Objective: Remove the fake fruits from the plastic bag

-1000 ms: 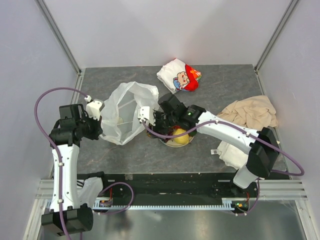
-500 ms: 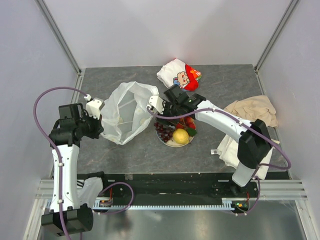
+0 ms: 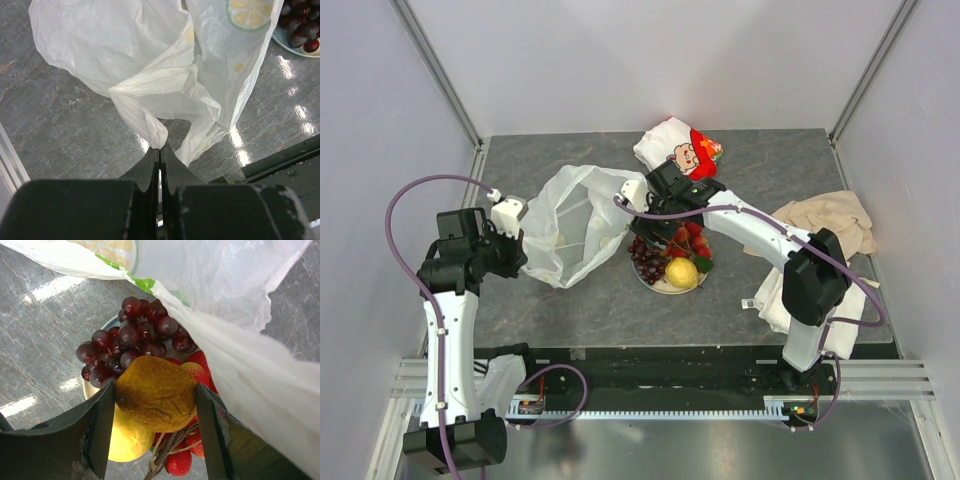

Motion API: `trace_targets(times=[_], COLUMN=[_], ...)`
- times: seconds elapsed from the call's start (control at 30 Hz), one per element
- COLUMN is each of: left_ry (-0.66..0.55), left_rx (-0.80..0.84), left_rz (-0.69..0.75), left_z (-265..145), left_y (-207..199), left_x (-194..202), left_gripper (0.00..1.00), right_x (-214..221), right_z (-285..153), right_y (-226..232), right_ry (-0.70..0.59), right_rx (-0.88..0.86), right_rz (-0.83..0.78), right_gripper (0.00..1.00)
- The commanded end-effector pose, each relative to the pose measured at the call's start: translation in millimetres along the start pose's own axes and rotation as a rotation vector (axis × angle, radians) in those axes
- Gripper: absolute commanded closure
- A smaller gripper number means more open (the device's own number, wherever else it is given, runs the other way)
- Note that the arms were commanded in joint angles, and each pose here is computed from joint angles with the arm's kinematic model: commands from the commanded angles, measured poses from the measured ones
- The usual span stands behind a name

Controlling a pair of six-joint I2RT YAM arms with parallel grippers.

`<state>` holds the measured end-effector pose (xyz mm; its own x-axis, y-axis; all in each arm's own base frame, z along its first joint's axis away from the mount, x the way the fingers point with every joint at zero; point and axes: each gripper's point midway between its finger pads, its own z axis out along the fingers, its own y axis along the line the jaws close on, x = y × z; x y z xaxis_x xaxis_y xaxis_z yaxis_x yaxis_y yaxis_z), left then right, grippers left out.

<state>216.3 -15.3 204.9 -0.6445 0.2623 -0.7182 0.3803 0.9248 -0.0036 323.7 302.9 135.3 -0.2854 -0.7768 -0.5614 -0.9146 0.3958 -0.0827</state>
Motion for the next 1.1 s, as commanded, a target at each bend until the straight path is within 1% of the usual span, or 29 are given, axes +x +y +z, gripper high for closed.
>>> trace_targets(times=[0.0, 0.13, 0.33, 0.53, 0.57, 0.6, 0.73, 0.8, 0.83, 0.87, 0.93, 1.07], left_ry=[-0.056, -0.049, -0.046, -0.048, -0.050, -0.048, -0.046, -0.047, -0.047, -0.046, -0.048, -0.050], left_rx=[-0.004, -0.004, 0.011, 0.003, 0.001, -0.001, 0.001, 0.003, 0.007, 0.007, 0.006, 0.000], left_rz=[-0.010, -0.009, -0.017, -0.017, -0.013, -0.012, -0.012, -0.016, -0.016, -0.017, -0.016, -0.015], left_z=[-5, -4, -1, -1, -1, -1, 0, -1, -1, 0, -1, -1], left_y=[0, 1, -1, 0, 0, 1, 1, 1, 0, 0, 0, 1], left_x=[-15, -13, -13, -13, -14, -13, -13, -13, -13, -13, -13, -14], left_gripper=[0.98, 0.98, 0.98, 0.98, 0.98, 0.98, 0.98, 0.98, 0.99, 0.98, 0.98, 0.98], right_x=[-14, -6, 12, 27, 27, 29, 25, 24, 23, 23, 21, 9], right_z=[-9, -9, -2, 6, 6, 7, 7, 8, 8, 8, 7, 0], right_y=[3, -1, -3, 0, 1, 1, 0, -1, -1, -1, 0, 0], right_ry=[-0.055, -0.023, 0.042, 0.083, 0.081, 0.084, 0.078, 0.078, 0.076, 0.076, 0.069, 0.030], right_rx=[-0.017, -0.004, -0.008, -0.028, -0.034, -0.038, -0.033, -0.030, -0.028, -0.030, -0.031, -0.032], right_rz=[-0.069, -0.131, -0.182, -0.211, -0.215, -0.218, -0.213, -0.209, -0.208, -0.206, -0.204, -0.189], right_gripper=[0.50, 0.50, 0.50, 0.46, 0.44, 0.39, 0.32, 0.25, 0.20, 0.18, 0.02, 0.02])
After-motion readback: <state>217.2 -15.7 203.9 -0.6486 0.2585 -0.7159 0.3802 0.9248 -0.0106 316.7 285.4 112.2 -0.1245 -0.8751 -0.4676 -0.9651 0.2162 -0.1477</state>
